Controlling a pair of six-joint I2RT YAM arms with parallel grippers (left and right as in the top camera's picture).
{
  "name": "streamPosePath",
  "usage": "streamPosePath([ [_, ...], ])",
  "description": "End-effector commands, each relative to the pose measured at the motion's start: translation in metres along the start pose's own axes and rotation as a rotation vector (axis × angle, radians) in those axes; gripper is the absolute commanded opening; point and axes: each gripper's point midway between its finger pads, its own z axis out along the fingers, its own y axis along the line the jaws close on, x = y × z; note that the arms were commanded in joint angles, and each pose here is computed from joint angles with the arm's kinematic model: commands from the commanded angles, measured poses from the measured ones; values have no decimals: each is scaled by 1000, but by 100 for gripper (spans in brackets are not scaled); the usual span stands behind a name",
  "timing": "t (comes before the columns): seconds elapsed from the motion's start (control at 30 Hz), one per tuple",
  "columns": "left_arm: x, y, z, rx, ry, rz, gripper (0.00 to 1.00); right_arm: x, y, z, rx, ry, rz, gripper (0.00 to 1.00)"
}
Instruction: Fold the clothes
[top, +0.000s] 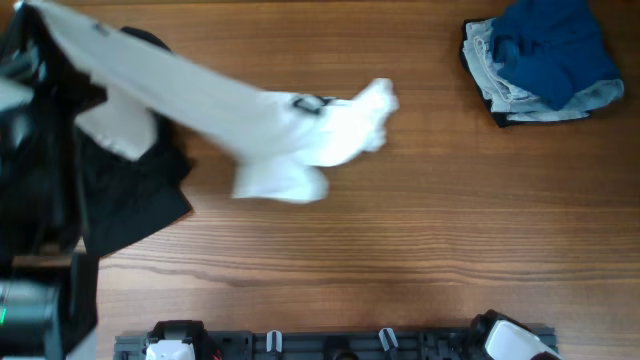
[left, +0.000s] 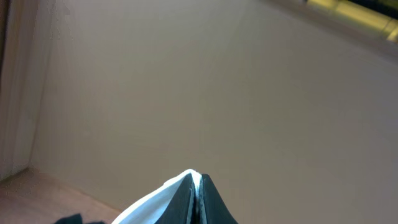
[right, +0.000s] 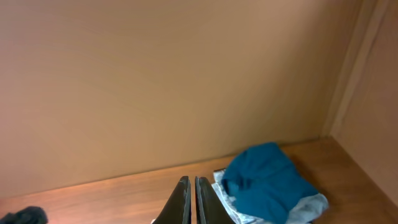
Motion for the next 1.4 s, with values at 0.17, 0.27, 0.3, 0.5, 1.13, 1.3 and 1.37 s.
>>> streamPosePath([
  [0.17, 14, -11, -3, 70, 92, 20, 4, 56, 32, 18, -280, 250, -10, 62],
  [0.27, 30, -8, 11, 53, 135, 28, 4, 87, 37, 37, -370, 393, 7, 71],
  [0.3, 35, -8, 15, 48, 148, 31, 4, 101, 39, 47, -405, 456, 16, 72],
  [0.5, 64, -2, 39, 19, 223, 45, 4, 164, 78, 106, -599, 699, 2, 77],
  [1.13, 46, 14, 29, -75, 159, 55, 4, 420, 265, 199, -710, 1260, -94, 78],
  [1.3, 36, 15, 21, -78, 130, 50, 4, 487, 292, 198, -490, 1354, -103, 85],
  [1.37, 33, 17, 19, -91, 119, 50, 4, 508, 306, 194, -469, 1381, -90, 85],
])
